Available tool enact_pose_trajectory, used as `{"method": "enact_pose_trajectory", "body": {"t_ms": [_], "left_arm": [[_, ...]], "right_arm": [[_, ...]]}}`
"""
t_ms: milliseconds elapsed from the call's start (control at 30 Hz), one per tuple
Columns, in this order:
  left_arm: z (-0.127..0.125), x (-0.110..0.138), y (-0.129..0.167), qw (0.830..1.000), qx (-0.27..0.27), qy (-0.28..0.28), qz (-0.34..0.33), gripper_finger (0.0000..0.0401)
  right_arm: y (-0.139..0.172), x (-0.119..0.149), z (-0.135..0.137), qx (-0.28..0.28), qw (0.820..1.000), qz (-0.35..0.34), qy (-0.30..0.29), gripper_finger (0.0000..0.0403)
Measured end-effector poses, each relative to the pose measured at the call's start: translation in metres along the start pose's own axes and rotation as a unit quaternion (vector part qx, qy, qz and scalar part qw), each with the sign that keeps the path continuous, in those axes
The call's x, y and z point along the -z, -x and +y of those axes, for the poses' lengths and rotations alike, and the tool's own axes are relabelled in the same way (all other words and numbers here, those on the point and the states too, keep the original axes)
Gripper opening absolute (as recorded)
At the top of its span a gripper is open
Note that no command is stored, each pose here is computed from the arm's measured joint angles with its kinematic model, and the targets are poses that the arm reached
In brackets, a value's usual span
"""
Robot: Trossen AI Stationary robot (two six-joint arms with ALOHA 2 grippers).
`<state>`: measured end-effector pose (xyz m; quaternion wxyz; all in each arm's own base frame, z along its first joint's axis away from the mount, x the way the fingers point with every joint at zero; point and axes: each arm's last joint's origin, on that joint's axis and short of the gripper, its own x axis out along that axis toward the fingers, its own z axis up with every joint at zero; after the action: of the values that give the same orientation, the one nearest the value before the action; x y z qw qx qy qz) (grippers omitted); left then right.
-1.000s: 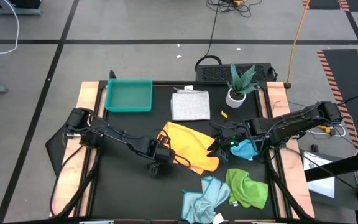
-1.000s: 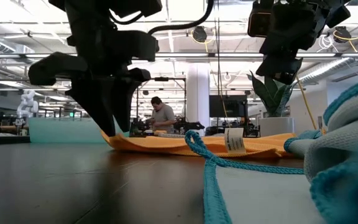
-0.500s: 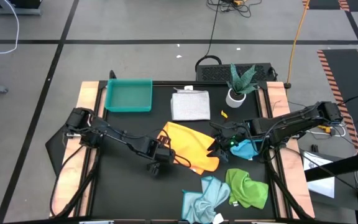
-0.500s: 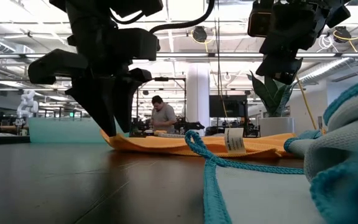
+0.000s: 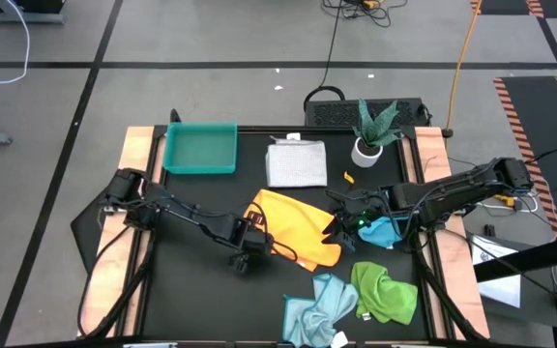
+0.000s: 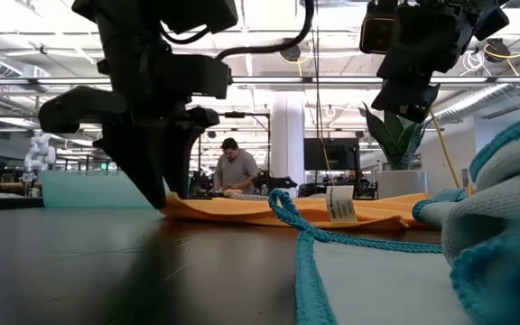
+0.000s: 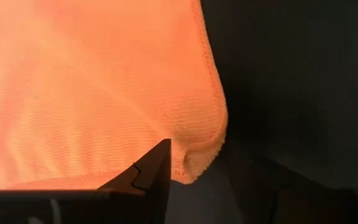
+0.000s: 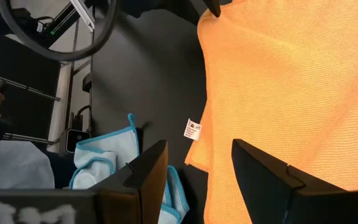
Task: Fold microfiber towels
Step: Fold the orange microfiber towel
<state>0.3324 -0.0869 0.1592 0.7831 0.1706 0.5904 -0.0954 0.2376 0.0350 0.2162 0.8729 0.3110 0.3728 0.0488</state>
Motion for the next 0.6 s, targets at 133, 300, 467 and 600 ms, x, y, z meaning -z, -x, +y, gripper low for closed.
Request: {"method": "enact_pose_trajectory", "body": {"t_ms": [133,300,467,600], "left_arm": [[-0.0018,0.0,0.0001,1.0,0.0,0.009,0.001,0.0134],[-0.0023,-0.0001,0.0001,1.0,0.008,0.009,0.0,0.0061],[-0.0026,0.0002,0.0001,1.0,0.011,0.016,0.001,0.001],[0.0013,0.007,0.0087,0.999,-0.009,0.017,0.027,0.0006]], "right_arm": [[0.0,0.0,0.0,0.0,1.0,0.0,0.0,0.0171],[0.0,0.0,-0.0001,0.0,1.0,0.0,0.001,0.0171],[0.0,0.0,-0.0001,0.001,1.0,0.0,0.001,0.0171],[0.0,0.0003,-0.0004,0.002,1.0,0.001,0.001,0.0171]]}}
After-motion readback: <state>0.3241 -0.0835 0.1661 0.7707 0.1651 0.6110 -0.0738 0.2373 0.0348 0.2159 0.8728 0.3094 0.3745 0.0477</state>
